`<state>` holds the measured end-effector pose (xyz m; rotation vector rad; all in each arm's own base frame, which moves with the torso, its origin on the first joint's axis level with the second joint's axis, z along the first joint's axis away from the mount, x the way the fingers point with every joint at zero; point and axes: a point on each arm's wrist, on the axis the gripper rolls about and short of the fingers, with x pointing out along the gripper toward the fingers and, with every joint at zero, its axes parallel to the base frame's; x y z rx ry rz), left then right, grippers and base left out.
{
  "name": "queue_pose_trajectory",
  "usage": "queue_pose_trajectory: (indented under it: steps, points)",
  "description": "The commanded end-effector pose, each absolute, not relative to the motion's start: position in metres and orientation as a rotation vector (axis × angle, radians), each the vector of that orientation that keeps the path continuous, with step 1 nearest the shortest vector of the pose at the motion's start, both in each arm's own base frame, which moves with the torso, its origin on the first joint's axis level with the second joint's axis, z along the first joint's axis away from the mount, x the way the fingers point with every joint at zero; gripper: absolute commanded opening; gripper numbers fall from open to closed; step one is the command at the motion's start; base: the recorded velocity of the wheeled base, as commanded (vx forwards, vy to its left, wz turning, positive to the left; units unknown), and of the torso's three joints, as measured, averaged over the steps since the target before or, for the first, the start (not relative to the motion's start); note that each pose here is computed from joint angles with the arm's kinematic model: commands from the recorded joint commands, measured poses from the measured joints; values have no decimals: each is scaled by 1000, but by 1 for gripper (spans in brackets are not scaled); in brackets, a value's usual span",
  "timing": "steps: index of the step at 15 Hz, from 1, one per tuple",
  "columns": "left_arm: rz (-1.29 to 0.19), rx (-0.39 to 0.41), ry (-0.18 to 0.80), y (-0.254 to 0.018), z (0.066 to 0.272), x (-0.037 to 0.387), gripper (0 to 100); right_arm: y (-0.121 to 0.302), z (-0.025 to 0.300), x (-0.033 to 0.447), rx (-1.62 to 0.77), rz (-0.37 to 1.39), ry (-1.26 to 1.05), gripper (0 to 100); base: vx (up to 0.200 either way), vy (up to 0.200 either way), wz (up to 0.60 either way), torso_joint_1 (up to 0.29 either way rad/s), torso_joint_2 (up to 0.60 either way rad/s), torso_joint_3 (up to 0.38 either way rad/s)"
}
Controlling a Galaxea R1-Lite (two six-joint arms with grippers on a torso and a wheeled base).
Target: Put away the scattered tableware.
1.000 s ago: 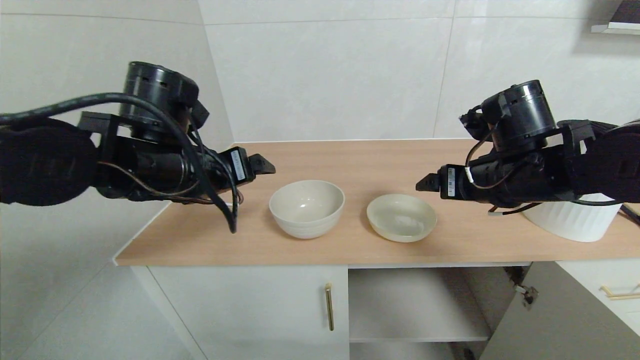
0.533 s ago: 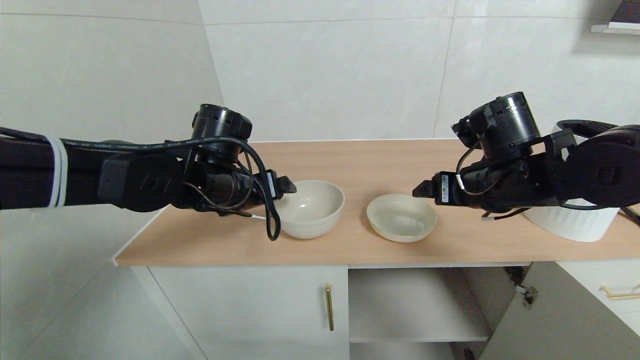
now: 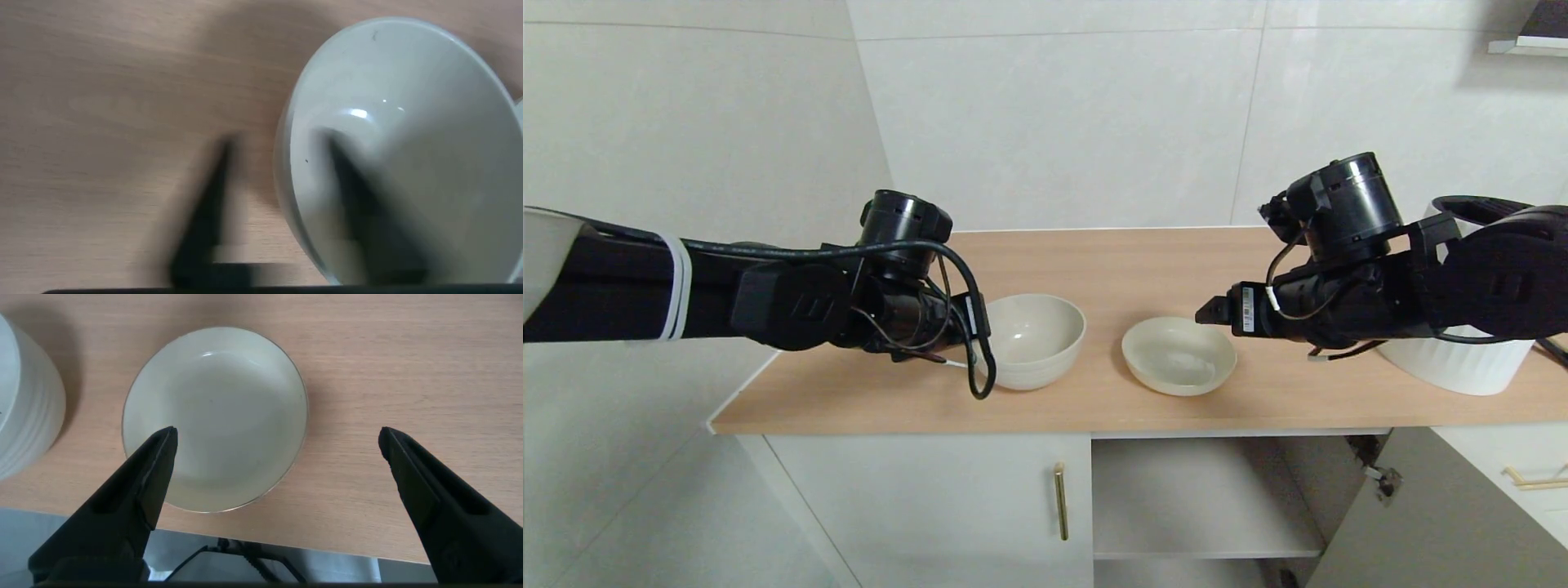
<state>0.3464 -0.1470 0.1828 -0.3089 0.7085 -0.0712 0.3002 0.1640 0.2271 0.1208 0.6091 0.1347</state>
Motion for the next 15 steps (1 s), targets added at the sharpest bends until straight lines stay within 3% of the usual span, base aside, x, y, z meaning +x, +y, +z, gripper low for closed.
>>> queue_pose_trajectory:
  steps: [1, 8, 15]
  points:
    - [-73, -310, 708, -148, 183, 346, 0, 164, 227, 301, 122, 136, 609, 100, 0, 0, 0, 0, 0, 0]
    - [-162, -346, 582, -139, 241, 291, 0, 166, 204, 325, 108, 90, 656, 100, 0, 0, 0, 0, 0, 0]
    - [-175, -353, 560, -139, 244, 286, 0, 172, 169, 351, 90, 38, 718, 100, 0, 0, 0, 0, 0, 0]
